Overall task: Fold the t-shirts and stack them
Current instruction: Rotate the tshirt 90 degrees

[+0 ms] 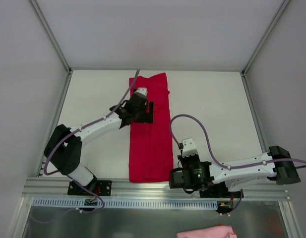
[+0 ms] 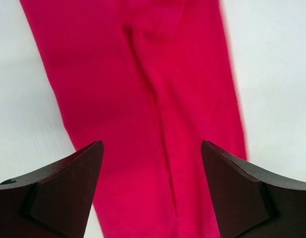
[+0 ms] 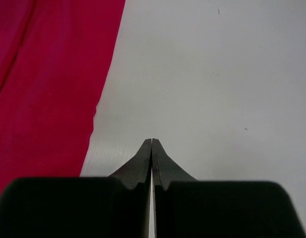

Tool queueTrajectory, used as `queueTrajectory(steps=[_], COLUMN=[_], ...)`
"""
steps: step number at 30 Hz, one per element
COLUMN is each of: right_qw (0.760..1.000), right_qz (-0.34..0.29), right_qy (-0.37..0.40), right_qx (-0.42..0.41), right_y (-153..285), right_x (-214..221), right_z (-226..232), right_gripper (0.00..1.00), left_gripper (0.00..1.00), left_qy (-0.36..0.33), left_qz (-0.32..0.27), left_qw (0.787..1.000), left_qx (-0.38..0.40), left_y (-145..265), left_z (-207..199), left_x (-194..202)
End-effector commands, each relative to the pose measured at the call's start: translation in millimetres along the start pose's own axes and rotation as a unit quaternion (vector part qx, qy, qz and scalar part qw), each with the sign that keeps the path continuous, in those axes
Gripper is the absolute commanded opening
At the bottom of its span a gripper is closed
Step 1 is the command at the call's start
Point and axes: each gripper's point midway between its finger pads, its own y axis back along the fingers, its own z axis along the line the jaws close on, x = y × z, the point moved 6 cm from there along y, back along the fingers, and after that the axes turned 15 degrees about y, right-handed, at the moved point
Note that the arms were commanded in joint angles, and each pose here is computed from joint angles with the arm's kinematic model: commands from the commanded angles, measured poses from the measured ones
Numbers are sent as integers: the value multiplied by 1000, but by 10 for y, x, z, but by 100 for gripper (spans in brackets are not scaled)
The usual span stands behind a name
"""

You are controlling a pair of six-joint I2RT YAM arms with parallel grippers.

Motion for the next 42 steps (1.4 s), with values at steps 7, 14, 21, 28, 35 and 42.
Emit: queueTrajectory(steps=[7,14,21,28,35,42], right_qw=[990,969,969,966,966,967], right_qz=[2,20,64,91,82,70], right_qy=[-78,-181,-167,-167,-166,-161], right_qx=[-113,-170,-173,-177,-181,-186], right_y=[-148,-454,-650,-714,-573,-382], right_x=[149,326,345,390,428,390], right_z=[338,232,417,551,554,546], right_gripper=[29,40,50,55,55,56], left_gripper=[79,80,80,78,74,69], left_qy=[67,102,133,194,199,170], left_qz=[-20,-78,-81,-78,-56,-21], left_qw=[998,991,983,977,978,985], left_qx=[-8,43,96,52,30,2], left_y=[102,421,595,777,815,730], left_z=[570,814,784,1067,1151,1019], left_x=[1152,1207,1224,1384,1652,1959])
